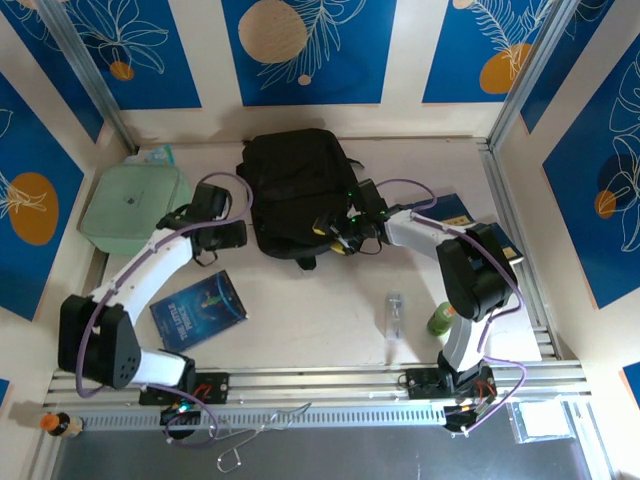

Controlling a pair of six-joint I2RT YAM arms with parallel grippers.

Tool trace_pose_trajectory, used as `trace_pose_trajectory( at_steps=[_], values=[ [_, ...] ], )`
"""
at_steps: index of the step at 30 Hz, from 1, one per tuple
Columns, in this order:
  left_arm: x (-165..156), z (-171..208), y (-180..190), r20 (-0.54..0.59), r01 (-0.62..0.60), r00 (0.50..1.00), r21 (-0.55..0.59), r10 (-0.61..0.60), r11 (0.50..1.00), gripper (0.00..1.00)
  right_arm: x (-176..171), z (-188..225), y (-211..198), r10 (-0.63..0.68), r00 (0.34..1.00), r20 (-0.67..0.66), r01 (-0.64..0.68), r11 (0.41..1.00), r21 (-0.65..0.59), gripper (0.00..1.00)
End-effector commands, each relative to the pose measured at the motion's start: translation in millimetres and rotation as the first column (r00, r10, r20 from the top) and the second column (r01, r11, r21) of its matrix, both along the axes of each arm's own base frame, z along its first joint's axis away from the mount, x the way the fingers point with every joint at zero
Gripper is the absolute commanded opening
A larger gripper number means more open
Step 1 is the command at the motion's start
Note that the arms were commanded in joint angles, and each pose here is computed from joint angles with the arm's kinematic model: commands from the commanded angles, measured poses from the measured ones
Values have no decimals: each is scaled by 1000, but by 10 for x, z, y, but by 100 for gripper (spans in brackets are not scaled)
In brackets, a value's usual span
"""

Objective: Pack the student bag
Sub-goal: Rotate the book at the middle-left of the table.

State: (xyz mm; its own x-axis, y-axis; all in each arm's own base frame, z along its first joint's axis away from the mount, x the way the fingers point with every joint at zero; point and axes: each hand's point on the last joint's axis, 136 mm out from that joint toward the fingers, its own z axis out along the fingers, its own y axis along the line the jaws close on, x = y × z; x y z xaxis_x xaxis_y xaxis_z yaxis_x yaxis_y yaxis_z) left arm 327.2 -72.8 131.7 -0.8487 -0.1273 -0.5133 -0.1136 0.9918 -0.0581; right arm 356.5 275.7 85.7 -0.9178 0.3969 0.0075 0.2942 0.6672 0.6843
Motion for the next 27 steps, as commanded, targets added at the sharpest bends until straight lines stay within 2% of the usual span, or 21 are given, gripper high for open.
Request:
trace_pose_trajectory(
  at_steps=[1, 6, 12, 19, 24, 27],
  values=[
    [-330, -210, 112, -80, -115, 991, -53, 110, 992, 85, -50, 298, -207, 43, 993, 107, -35, 997, -69, 73],
    [-604, -597, 67, -168, -161, 976, -139, 137, 977, 85, -94, 396, -443, 75, 979, 191, -45, 987, -157, 82],
    [-610, -824, -1, -220, -161, 968, -161, 123, 974, 85, -79, 403, -445, 85, 972, 217, -51, 986, -157, 88],
    [-487, -1066, -98, -289, -56, 957, -131, 16, 990, 83, -58, 416, -431, 82, 972, 221, -48, 987, -154, 86],
    [-487, -1206, -376, -321, 18, 943, -216, -89, 976, 77, -51, 443, -512, 72, 972, 224, -29, 982, -189, 85],
    [-500, -1203, -586, -315, 71, 938, -231, -144, 970, 77, -35, 486, -578, 61, 970, 235, -9, 977, -215, 84]
  ],
)
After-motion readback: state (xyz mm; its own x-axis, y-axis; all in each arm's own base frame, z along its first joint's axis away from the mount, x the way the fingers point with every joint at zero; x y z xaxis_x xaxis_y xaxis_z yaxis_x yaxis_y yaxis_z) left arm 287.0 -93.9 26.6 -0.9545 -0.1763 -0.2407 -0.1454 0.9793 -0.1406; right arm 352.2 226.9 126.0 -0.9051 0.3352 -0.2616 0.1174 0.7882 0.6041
